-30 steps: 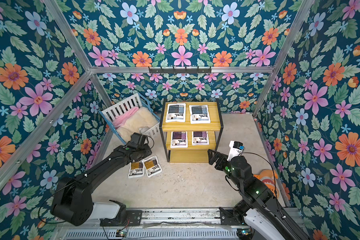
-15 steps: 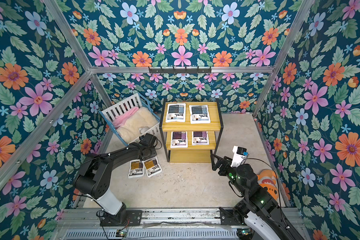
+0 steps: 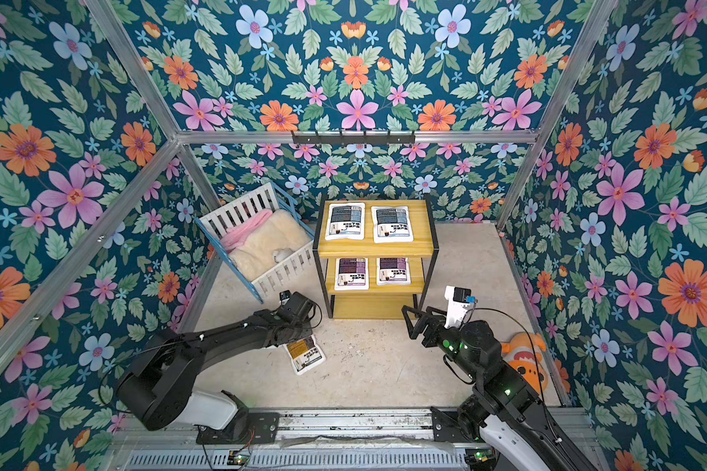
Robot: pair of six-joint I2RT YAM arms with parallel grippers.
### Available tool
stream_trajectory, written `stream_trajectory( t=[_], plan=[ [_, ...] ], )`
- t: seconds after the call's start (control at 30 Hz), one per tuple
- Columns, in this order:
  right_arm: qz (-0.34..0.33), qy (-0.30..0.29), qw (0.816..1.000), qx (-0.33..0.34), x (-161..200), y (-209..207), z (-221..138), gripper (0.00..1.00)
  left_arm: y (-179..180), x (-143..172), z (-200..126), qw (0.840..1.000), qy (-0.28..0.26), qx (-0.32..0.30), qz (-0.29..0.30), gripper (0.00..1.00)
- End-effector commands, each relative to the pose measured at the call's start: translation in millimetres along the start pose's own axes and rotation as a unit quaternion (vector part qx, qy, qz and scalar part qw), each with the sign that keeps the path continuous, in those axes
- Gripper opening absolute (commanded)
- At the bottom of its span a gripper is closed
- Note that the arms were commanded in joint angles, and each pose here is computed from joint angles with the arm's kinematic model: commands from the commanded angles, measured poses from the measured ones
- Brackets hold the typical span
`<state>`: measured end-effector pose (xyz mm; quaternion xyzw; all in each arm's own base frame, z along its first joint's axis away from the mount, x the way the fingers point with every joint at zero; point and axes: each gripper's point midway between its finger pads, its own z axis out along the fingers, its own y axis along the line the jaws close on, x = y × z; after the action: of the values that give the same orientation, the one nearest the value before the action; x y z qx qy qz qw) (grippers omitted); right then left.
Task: Place the bagged coffee beans on the shelf by color
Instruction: Pick up the bagged coffee beans at the center of the board.
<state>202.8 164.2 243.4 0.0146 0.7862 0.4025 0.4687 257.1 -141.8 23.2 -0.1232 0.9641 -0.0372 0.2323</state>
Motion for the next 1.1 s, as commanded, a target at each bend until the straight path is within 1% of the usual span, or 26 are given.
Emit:
stream_trajectory(
  t=[0.0,0.13,0.2,0.27,0.33,0.4,0.47,0.57,0.6,0.67,0.73,0.8,0.87,0.9,0.97,1.0,1.07],
  plan=[
    [0.041,0.030,0.998,-0.031,17.5,4.2,8.9,0.99,-8.9,10.5,-8.2,0.999,-0.004,0.026,-0.023,0.30],
    [0.098,0.068,0.992,-0.044,48.8,-3.7,21.9,0.97,-19.4,16.9,-24.3,0.998,-0.008,0.060,-0.025,0.31],
    [0.110,0.087,0.989,-0.051,69.0,-0.9,27.3,0.96,-20.1,9.1,-41.2,0.996,-0.021,0.072,-0.039,0.32],
    [0.108,0.104,0.988,-0.038,90.2,1.4,32.8,0.96,-16.7,-2.0,-62.0,0.994,-0.042,0.082,-0.051,0.33],
    [0.100,0.126,0.987,-0.025,110.3,7.9,39.1,0.96,-8.4,-12.0,-83.7,0.992,-0.065,0.087,-0.060,0.34],
    [0.098,0.145,0.985,-0.011,130.2,17.1,48.1,0.96,7.7,-14.1,-100.6,0.991,-0.079,0.080,-0.068,0.34],
    [0.125,0.149,0.981,-0.011,141.5,27.4,58.4,0.94,25.8,-11.0,-108.9,0.991,-0.084,0.064,-0.086,0.34],
    [0.191,0.172,0.966,-0.034,163.8,39.7,79.7,0.84,46.6,3.6,-111.2,0.992,-0.065,0.040,-0.103,0.39],
    [0.204,0.185,0.960,-0.040,171.9,44.9,87.3,0.80,49.1,8.5,-108.9,0.992,-0.058,0.039,-0.105,0.41],
    [0.205,0.219,0.953,-0.032,190.8,50.4,102.9,0.71,51.3,18.5,-102.4,0.993,-0.040,0.038,-0.106,0.42],
    [0.198,0.249,0.948,-0.029,206.4,58.6,116.3,0.65,46.5,28.4,-95.1,0.992,-0.020,0.053,-0.108,0.42],
    [0.213,0.269,0.939,-0.020,221.8,57.9,126.3,0.56,33.2,39.4,-89.2,0.989,0.003,0.098,-0.110,0.41],
    [0.235,0.283,0.929,-0.024,234.6,58.6,132.2,0.53,24.9,46.7,-87.9,0.984,0.016,0.134,-0.115,0.39],
    [0.249,0.289,0.924,-0.020,241.0,56.5,134.7,0.51,25.2,47.9,-88.3,0.983,0.015,0.141,-0.119,0.38],
    [0.270,0.297,0.916,-0.015,249.5,54.7,138.3,0.47,29.6,48.0,-89.4,0.982,0.012,0.140,-0.128,0.36],
    [0.275,0.306,0.911,-0.003,260.8,47.4,141.8,0.46,31.2,49.2,-89.4,0.982,0.013,0.139,-0.128,0.36],
    [0.280,0.318,0.906,-0.004,270.7,48.0,146.3,0.44,32.5,51.8,-87.4,0.982,0.017,0.136,-0.126,0.35]
  ],
)
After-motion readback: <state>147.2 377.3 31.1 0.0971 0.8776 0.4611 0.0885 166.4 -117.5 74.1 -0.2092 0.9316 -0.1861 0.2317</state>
